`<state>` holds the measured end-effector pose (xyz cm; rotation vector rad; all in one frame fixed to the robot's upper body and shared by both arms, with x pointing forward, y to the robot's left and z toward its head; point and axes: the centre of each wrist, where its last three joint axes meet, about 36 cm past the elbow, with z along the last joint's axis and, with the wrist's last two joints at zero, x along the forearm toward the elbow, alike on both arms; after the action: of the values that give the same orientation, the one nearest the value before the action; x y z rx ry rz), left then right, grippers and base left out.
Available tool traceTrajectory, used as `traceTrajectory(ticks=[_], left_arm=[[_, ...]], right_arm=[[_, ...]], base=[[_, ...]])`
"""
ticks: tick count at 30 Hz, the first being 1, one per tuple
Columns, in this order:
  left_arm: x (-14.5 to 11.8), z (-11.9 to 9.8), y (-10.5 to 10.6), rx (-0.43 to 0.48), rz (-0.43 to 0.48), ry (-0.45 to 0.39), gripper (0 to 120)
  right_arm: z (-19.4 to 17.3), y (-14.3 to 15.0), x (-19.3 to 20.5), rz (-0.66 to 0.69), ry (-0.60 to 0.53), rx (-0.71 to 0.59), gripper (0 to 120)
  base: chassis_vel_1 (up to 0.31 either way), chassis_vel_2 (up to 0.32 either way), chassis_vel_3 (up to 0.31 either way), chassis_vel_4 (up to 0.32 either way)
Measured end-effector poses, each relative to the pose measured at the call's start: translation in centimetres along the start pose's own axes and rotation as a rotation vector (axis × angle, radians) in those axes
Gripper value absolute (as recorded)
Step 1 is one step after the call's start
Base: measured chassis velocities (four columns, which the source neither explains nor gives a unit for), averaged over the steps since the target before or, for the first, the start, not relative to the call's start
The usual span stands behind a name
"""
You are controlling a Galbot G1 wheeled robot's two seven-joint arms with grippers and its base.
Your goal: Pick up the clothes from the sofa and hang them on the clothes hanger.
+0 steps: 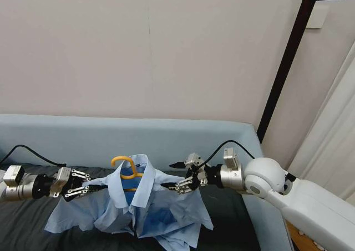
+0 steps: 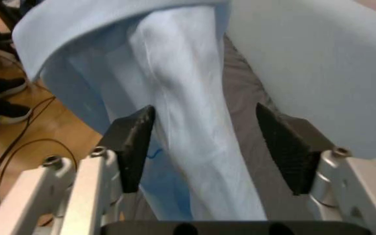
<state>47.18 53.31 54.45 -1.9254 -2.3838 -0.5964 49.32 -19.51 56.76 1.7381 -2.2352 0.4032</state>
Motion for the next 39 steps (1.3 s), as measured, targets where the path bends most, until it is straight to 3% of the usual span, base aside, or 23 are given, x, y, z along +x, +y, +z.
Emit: traceTrajectory(ticks=[15, 25, 29, 31, 34, 38, 39], left_arm=[[0.0, -0.6, 0.5, -0.042, 0.008, -0.004, 6], [-0.1, -1.0, 1.0, -0.069, -0.021, -0.049, 6], [0.1, -1.3, 1.1, -0.098, -0.081, -0.118, 25], [0.1, -1.4, 1.1, -0.1, -0.089, -0.126, 25], [0.9, -2.4, 1.4, -0.12, -0.148, -0.2, 41], [1.9, -3.6, 1.8, -0.129, -0.196, -0.265, 51], [2.3, -4.2, 2.0, -0.133, -0.222, -0.298, 58]], right_arm=[[0.3, -1.1, 0.4, -0.064, -0.008, 0.046, 7], [-2.3, -0.8, 1.9, -0.036, -0.053, 0.116, 5], [-4.7, -1.3, 3.6, -0.041, -0.097, 0.115, 5], [-4.8, -1.4, 3.7, -0.042, -0.1, 0.113, 5], [-5.5, -1.7, 4.6, -0.033, -0.131, 0.068, 5], [-5.7, -1.5, 5.0, -0.02, -0.151, 0.034, 5], [-5.8, -1.5, 5.3, -0.01, -0.159, 0.021, 5]], base=[[0.0, 0.0, 0.0, 0.0], [0.0, 0.0, 0.0, 0.0], [0.0, 0.0, 0.0, 0.0], [0.0, 0.0, 0.0, 0.0], [0.0, 0.0, 0.0, 0.0], [0.0, 0.0, 0.0, 0.0], [0.0, 0.0, 0.0, 0.0]])
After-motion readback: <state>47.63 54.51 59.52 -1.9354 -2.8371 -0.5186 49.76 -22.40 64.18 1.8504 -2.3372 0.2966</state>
